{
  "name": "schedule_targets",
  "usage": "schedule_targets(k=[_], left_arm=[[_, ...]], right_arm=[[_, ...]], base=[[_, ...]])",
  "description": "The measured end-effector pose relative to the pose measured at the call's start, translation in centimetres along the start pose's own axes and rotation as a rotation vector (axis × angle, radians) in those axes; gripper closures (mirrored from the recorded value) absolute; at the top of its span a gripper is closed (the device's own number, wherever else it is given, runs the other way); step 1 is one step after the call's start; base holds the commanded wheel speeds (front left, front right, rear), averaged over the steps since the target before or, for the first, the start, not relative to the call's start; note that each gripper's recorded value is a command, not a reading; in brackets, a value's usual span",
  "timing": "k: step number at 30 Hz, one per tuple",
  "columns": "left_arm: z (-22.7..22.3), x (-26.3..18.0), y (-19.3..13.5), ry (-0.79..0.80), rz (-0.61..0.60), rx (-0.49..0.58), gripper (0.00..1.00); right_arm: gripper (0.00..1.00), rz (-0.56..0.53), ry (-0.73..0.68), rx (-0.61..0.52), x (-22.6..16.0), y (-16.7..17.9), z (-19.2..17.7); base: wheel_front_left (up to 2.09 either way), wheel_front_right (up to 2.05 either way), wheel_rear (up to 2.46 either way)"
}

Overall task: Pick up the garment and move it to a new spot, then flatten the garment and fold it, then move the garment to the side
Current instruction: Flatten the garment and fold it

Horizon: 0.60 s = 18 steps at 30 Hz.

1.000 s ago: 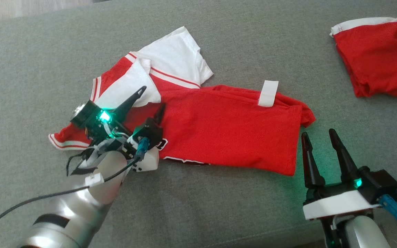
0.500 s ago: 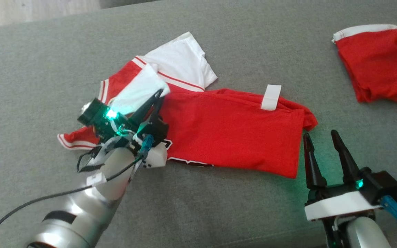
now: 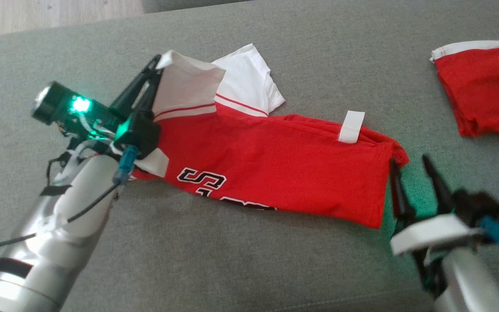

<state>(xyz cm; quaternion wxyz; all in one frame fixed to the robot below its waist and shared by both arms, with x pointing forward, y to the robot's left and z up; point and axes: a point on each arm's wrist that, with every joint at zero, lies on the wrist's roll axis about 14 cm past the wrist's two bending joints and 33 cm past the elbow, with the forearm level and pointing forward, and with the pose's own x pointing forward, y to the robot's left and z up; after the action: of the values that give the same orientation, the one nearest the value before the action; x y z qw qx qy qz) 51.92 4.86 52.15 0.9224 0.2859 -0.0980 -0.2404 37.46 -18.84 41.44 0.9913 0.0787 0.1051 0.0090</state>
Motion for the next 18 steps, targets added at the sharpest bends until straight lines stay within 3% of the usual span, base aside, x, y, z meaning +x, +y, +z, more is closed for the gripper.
schedule_targets(k=[5, 13, 15, 16, 18], left_arm=[[-0.6, -0.3, 1.3, 0.005, 0.029, 0.014, 1.00], [-1.7, -1.1, 2.4, 0.031, 0.058, 0.018, 1.00], [-2.0, -1.3, 2.4, 0.041, 0.059, 0.013, 1.00], [-2.3, -1.5, 2.4, 0.048, 0.058, 0.012, 1.00], [-2.8, -1.8, 2.4, 0.059, 0.059, 0.012, 1.00]], right_arm=[[0.00, 0.023, 0.000, -0.114, 3.1, -1.8, 1.6], [0.01, 0.104, 0.173, -0.160, 3.2, -1.0, -3.0], [0.12, 0.110, 0.175, -0.164, 3.6, -1.1, -2.9], [0.27, 0.114, 0.173, -0.165, 3.9, -1.0, -2.7], [0.46, 0.130, 0.166, -0.173, 4.3, -0.6, -2.3]], base=[[0.00, 0.00, 0.00], [0.00, 0.00, 0.00], [0.00, 0.00, 0.00], [0.00, 0.00, 0.00], [0.00, 0.00, 0.00]])
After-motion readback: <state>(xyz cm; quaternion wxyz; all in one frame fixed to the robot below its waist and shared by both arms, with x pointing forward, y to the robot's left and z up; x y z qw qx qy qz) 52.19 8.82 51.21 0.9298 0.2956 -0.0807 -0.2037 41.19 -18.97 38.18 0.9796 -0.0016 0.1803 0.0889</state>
